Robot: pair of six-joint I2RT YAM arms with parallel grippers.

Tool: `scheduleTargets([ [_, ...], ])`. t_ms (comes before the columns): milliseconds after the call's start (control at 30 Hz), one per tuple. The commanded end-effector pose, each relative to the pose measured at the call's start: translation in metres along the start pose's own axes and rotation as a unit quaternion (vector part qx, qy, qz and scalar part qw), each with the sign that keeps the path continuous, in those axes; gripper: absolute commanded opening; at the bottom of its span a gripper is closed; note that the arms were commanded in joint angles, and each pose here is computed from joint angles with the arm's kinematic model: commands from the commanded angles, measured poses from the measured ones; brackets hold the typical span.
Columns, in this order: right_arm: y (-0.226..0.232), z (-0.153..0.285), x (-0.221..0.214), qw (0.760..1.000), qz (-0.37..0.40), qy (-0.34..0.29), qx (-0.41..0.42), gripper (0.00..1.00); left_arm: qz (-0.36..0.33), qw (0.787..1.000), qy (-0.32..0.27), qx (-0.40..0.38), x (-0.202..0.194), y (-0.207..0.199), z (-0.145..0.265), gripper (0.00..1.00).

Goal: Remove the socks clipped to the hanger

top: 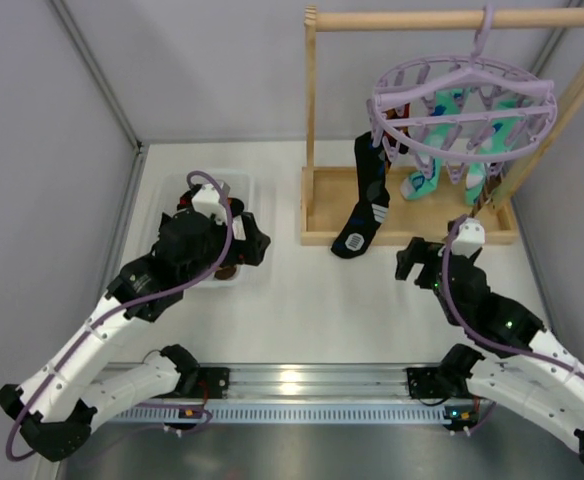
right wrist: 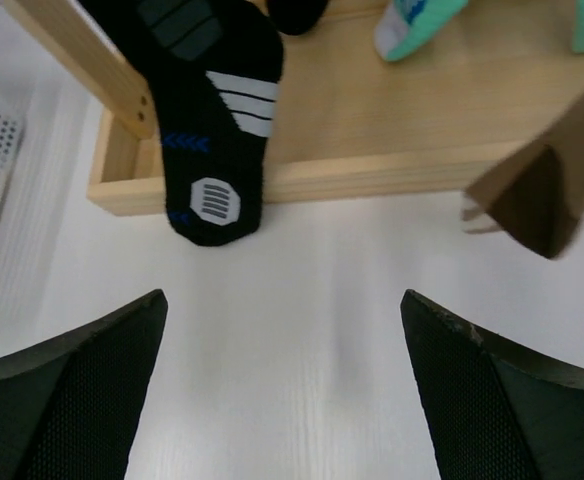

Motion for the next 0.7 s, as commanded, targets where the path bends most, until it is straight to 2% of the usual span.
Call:
scheduleTargets([
  [0, -0.034, 0.024, 0.016, 0.995, -0.019, -0.016, -0.101, 0.91, 0.018, 0.999, -0.022, -0.039, 0.010, -0.013, -0.006, 0.98],
  [133, -0.059, 0.039, 0.031, 0.981, -0.017, -0.057, -0.183, 0.88, 0.022, 0.999, -0.021, -0.042, 0.009, -0.013, -0.006, 0.98],
  [233, -0.064, 0.040, 0.038, 0.974, -0.013, -0.079, -0.210, 0.87, 0.021, 0.998, -0.021, -0.051, 0.010, -0.015, -0.004, 0.98],
  [333, -0.056, 0.026, 0.041, 0.973, 0.042, -0.086, -0.210, 0.91, 0.023, 0.998, -0.023, -0.056, 0.012, -0.017, -0.003, 0.98],
  [367, -0.054, 0.023, 0.041, 0.972, 0.063, -0.083, -0.210, 0.96, 0.023, 0.998, -0.022, -0.056, 0.012, -0.017, -0.004, 0.98],
  [433, -0.043, 0.012, 0.048, 0.974, 0.058, -0.100, -0.195, 0.96, 0.019, 0.998, -0.020, -0.064, 0.013, -0.019, -0.004, 0.98],
  [500, -0.044, 0.007, 0.050, 0.968, 0.075, -0.118, -0.207, 0.91, 0.017, 0.997, -0.018, -0.070, 0.013, -0.021, -0.003, 0.98],
  [533, -0.039, 0.003, 0.059, 0.968, 0.051, -0.147, -0.199, 0.88, 0.015, 0.997, -0.016, -0.076, 0.012, -0.022, -0.003, 0.98],
  [600, -0.049, -0.005, 0.062, 0.965, 0.055, -0.151, -0.209, 0.82, 0.012, 0.997, -0.017, -0.079, 0.011, -0.021, -0.001, 0.98],
  [633, -0.044, -0.011, 0.064, 0.972, 0.042, -0.149, -0.179, 0.80, 0.010, 0.997, -0.017, -0.078, 0.010, -0.021, -0.001, 0.98],
  [667, -0.055, -0.015, 0.069, 0.968, 0.037, -0.153, -0.196, 0.71, 0.009, 0.997, -0.018, -0.079, 0.010, -0.020, 0.000, 0.98],
])
Point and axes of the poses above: each gripper's point midway between its finger pads, its own z axis back along the fingers, its own y axis along the line the jaws close on, x = y × z, the point moved 6 cm from there along z, back along the fingers, and after that the axes turned 8 degrees about -z, right-handed, at the moved point
